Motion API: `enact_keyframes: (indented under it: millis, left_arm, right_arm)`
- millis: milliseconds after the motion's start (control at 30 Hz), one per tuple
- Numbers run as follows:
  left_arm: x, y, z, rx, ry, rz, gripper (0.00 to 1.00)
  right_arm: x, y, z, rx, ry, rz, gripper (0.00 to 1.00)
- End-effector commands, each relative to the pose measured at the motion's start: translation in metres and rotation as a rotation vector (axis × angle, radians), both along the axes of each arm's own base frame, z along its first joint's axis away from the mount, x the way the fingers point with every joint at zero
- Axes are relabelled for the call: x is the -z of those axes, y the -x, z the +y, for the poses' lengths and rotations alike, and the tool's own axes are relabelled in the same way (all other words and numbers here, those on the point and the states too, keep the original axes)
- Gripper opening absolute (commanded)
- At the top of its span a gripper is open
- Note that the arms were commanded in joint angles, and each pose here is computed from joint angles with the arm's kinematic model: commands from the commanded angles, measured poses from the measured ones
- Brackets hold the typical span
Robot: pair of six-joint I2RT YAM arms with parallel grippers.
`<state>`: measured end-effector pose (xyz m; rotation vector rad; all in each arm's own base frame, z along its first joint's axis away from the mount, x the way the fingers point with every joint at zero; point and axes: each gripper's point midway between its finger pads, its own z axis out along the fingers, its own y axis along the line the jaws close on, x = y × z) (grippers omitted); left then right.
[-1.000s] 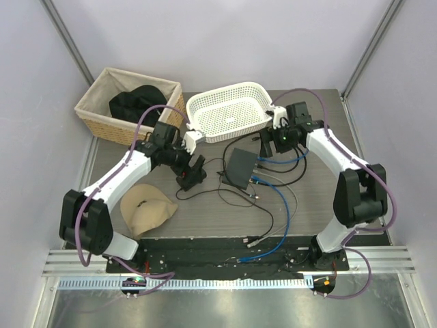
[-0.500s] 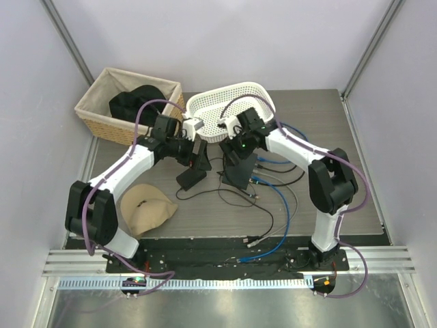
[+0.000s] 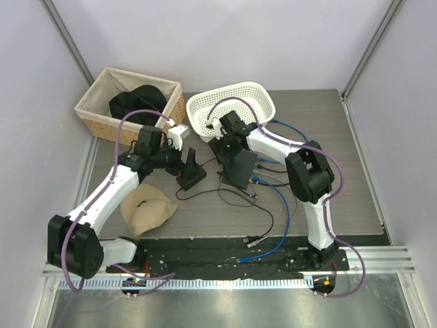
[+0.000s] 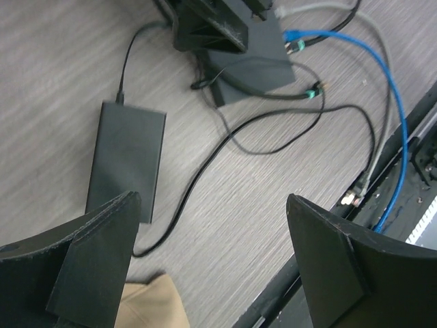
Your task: Pull the plug from the switch port
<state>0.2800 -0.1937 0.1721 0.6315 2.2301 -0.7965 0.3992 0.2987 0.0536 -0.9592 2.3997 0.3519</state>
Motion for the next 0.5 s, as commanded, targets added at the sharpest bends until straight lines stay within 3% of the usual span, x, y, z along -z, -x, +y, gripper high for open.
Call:
enact_keyframes:
  millis: [0,300,467]
  left_arm:
    - [-0.006,-0.006,0.008,-0.038,0.006,-0.048,0.93]
    - [-0.003,-0.007,0.008,-0.04,0.006,-0.055,0.93]
    - [0.0,-0.009,0.008,-0.039,0.0,-0.049,0.93]
  right_arm:
    - [-0.01,-0.001,0.022,0.012,-0.023,-0.023,0.64]
    - [0.008,0.002,0.001,0.111,0.093,-0.035,0.53]
    - [0.004,0.004,-0.006,0.156,0.104,-0.043,0.33]
